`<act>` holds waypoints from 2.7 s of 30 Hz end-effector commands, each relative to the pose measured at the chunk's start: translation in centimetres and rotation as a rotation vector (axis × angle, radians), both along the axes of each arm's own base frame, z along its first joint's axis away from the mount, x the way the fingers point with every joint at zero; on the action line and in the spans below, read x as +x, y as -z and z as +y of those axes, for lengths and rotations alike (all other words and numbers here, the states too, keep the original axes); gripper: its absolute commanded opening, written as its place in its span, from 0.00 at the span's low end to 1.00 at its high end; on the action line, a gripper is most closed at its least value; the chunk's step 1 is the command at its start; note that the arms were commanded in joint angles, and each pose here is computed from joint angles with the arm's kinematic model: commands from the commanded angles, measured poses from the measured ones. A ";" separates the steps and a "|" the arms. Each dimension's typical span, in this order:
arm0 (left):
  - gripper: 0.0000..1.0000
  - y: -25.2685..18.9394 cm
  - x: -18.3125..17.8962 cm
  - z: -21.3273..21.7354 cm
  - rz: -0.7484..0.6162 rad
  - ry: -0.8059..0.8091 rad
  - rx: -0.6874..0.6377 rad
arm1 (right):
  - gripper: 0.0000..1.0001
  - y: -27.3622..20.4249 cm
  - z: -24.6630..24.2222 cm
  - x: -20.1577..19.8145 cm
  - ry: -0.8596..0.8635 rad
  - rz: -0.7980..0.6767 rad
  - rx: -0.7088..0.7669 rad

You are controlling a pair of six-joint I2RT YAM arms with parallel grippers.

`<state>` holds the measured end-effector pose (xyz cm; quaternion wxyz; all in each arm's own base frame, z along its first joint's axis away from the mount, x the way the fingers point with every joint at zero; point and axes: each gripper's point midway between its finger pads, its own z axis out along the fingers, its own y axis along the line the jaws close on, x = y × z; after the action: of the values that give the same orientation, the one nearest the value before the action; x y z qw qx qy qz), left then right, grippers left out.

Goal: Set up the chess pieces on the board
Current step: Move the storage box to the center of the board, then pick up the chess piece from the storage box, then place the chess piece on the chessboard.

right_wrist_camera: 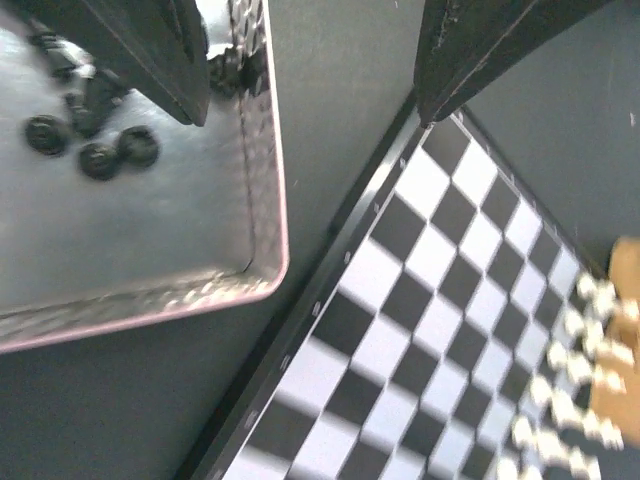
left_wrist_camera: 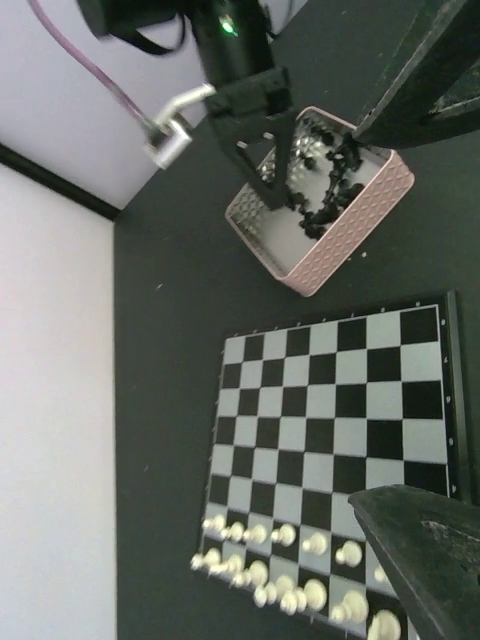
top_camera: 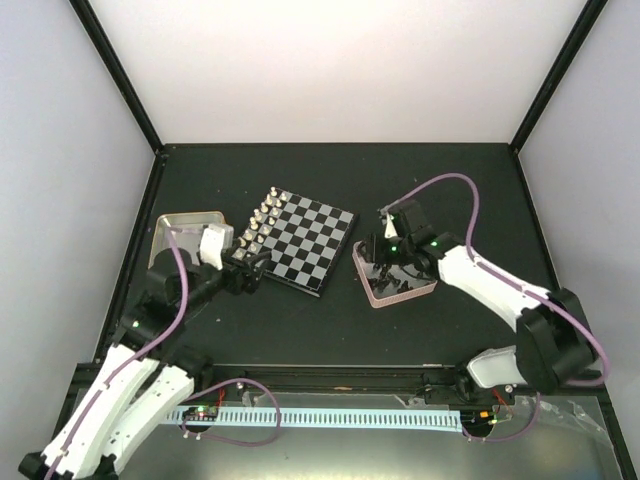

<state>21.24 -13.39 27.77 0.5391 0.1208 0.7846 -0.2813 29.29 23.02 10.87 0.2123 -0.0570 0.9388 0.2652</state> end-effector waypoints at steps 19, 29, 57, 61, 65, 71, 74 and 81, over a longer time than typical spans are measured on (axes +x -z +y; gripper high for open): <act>0.86 2.6 3.1 -1.4 0.190 -0.020 0.045 | 0.26 4.9 -3.2 1.3 0.086 0.039 -0.357; 0.90 2.2 2.6 0.3 0.116 -0.084 0.067 | 0.21 6.4 -3.6 2.1 0.129 0.064 -0.435; 0.91 2.9 0.4 3.4 0.105 -0.177 0.133 | 0.05 -1.7 0.8 8.8 0.153 -0.104 -0.342; 0.92 3.1 -0.2 4.1 0.085 -0.203 0.114 | 0.05 -0.8 2.5 11.7 0.159 -0.123 -0.353; 0.93 2.6 -0.6 4.3 0.050 -0.207 0.093 | 0.06 0.4 3.8 13.9 0.160 -0.131 -0.370; 0.93 2.8 -0.7 4.1 0.053 -0.194 0.087 | 0.06 2.4 4.5 15.7 0.172 -0.115 -0.407; 0.93 2.8 -0.7 4.0 0.057 -0.190 0.089 | 0.07 3.3 4.6 16.2 0.180 -0.108 -0.425; 0.93 3.0 -0.6 4.0 0.060 -0.191 0.091 | 0.07 5.6 4.3 17.0 0.191 -0.080 -0.477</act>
<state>20.61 -9.37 25.08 0.5364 0.0598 0.8182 -0.1979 45.78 27.74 5.81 0.2532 -0.0308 0.9662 0.0372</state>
